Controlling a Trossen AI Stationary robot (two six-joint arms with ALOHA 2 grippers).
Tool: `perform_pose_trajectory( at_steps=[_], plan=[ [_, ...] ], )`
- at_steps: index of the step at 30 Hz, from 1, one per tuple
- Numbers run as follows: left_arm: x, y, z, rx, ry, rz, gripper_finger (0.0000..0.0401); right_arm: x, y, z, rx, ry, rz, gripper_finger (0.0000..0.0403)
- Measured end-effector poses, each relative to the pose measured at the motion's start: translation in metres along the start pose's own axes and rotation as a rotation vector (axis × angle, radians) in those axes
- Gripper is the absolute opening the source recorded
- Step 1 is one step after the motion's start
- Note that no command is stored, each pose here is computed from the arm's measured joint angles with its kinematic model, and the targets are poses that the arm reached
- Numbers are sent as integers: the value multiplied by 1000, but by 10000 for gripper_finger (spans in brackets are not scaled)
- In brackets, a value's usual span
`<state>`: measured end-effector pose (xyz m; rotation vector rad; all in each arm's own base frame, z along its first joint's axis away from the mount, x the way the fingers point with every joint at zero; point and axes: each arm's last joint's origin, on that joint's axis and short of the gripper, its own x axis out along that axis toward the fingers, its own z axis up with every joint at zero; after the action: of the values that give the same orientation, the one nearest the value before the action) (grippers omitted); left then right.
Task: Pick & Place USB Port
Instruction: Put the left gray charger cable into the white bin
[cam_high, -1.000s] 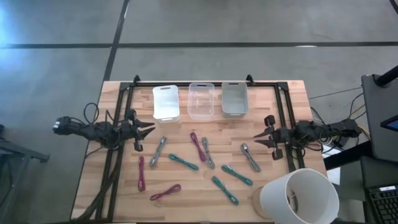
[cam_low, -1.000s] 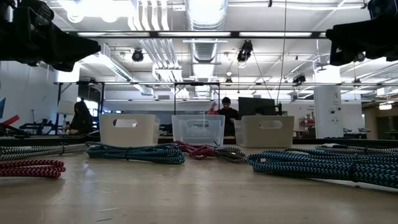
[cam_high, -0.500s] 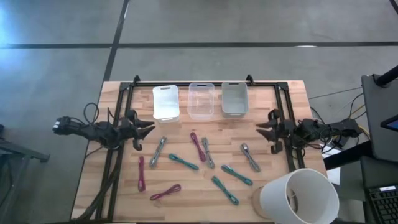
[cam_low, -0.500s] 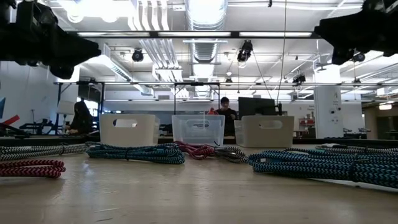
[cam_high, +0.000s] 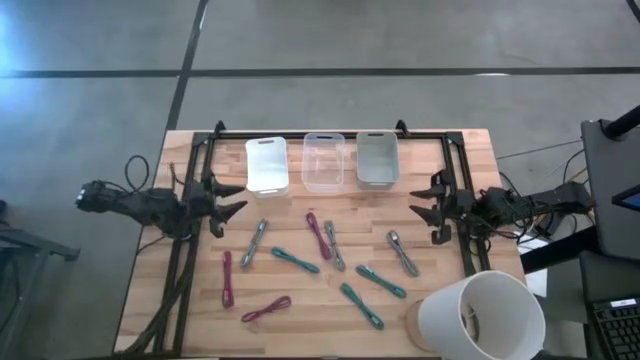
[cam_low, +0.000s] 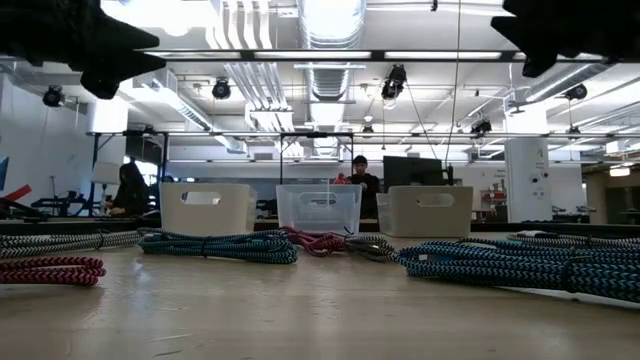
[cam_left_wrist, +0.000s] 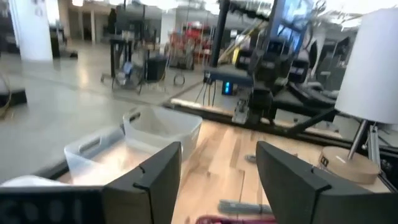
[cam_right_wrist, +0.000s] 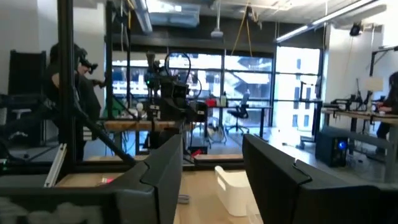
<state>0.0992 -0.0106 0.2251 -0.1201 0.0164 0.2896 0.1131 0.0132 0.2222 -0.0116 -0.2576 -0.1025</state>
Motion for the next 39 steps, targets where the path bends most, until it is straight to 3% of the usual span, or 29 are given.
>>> perform_pose_trajectory(
  at_steps=[6,14,23,30,39],
  plan=[
    [9,-8,14,-33,118,18,209,23,5,17,-9,143,-4,185],
    [30,-22,17,13,339,55,209,49,13,0,82,382,-50,187],
    [50,-32,-11,-86,577,80,208,69,21,-34,73,574,-69,187],
    [55,-33,-37,-117,760,202,208,76,25,-54,84,667,-88,187],
    [64,-36,-63,-185,912,317,208,80,26,-58,88,655,-87,187]
  ],
)
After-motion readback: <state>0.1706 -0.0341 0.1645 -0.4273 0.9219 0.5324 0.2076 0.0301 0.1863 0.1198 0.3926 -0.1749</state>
